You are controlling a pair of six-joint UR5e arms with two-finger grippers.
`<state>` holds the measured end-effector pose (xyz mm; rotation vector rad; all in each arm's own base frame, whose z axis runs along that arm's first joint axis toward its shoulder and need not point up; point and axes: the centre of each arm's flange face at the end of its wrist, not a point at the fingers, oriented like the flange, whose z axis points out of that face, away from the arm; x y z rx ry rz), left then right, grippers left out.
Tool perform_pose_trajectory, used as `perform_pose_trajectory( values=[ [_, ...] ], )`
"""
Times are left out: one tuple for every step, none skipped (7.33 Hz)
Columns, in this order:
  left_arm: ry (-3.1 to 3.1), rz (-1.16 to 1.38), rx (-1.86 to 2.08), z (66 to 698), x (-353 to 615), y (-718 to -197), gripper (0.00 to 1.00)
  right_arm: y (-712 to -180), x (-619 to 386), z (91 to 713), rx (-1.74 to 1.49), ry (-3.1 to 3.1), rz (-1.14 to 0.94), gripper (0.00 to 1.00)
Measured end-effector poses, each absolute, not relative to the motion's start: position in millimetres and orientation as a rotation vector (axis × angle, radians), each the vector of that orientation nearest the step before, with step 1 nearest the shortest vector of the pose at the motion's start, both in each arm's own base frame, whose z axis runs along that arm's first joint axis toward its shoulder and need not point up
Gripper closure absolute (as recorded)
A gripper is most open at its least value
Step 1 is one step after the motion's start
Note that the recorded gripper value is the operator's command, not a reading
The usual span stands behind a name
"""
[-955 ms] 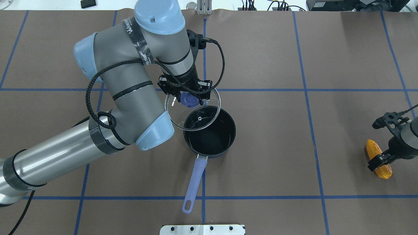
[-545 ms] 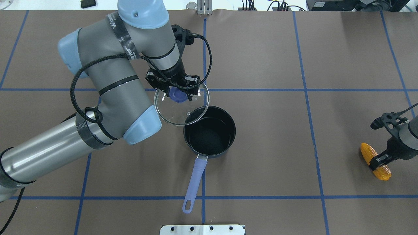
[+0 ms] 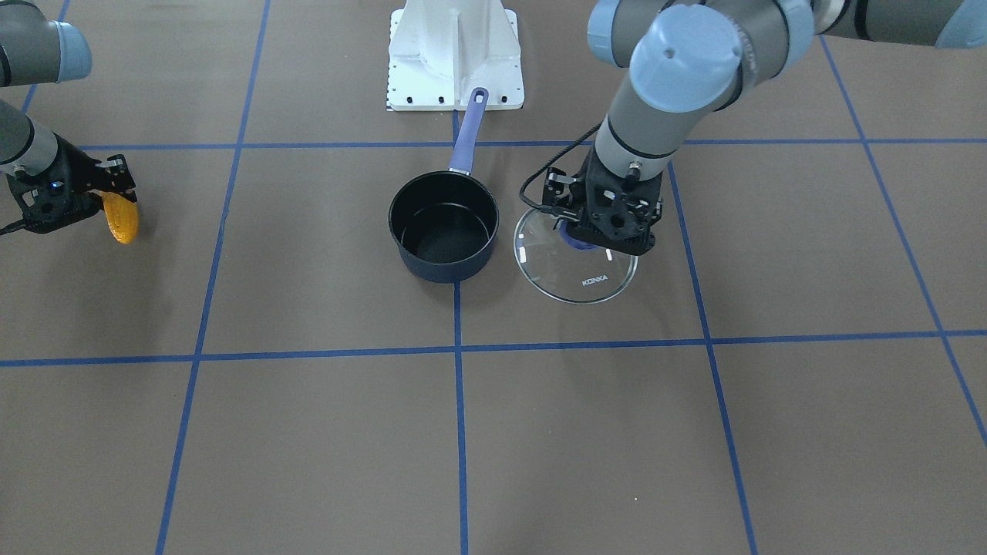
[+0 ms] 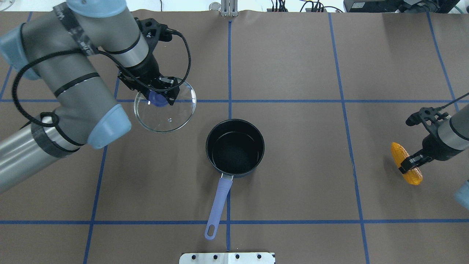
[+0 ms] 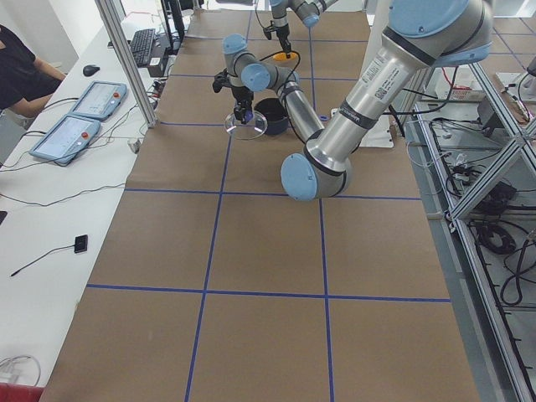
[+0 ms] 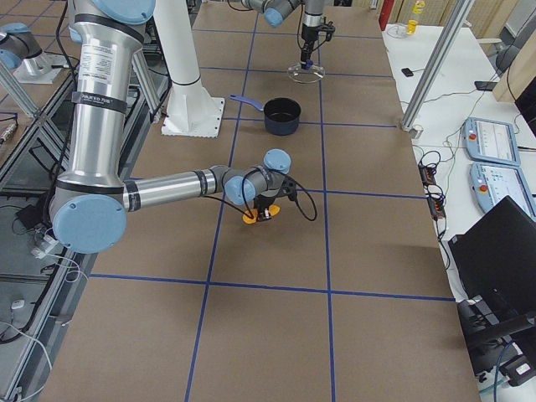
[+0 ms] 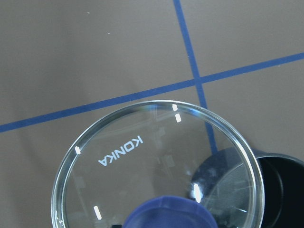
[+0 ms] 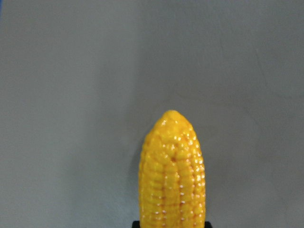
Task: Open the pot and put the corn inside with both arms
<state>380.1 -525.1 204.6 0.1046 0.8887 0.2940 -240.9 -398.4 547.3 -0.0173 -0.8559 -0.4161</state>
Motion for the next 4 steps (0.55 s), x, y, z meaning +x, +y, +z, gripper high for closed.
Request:
perform_pose_trajectory(
  values=[
    [0.873, 0.317, 0.118, 230, 357, -526, 0.48, -415, -246, 517, 0.011, -0.902, -0.409, 0.81],
    [0.855, 0.342, 0.127, 253, 340, -528, 0.48, -428, -256, 483, 0.024, -0.956, -0.39, 0.81],
    [0.834, 0.371, 0.133, 277, 324, -530, 0.48, -441, -273, 443, 0.018, -1.002, -0.354, 0.81],
    [0.815, 0.399, 0.139, 299, 308, -533, 0.48, -454, -299, 397, -0.003, -1.029, -0.32, 0.81]
  ],
)
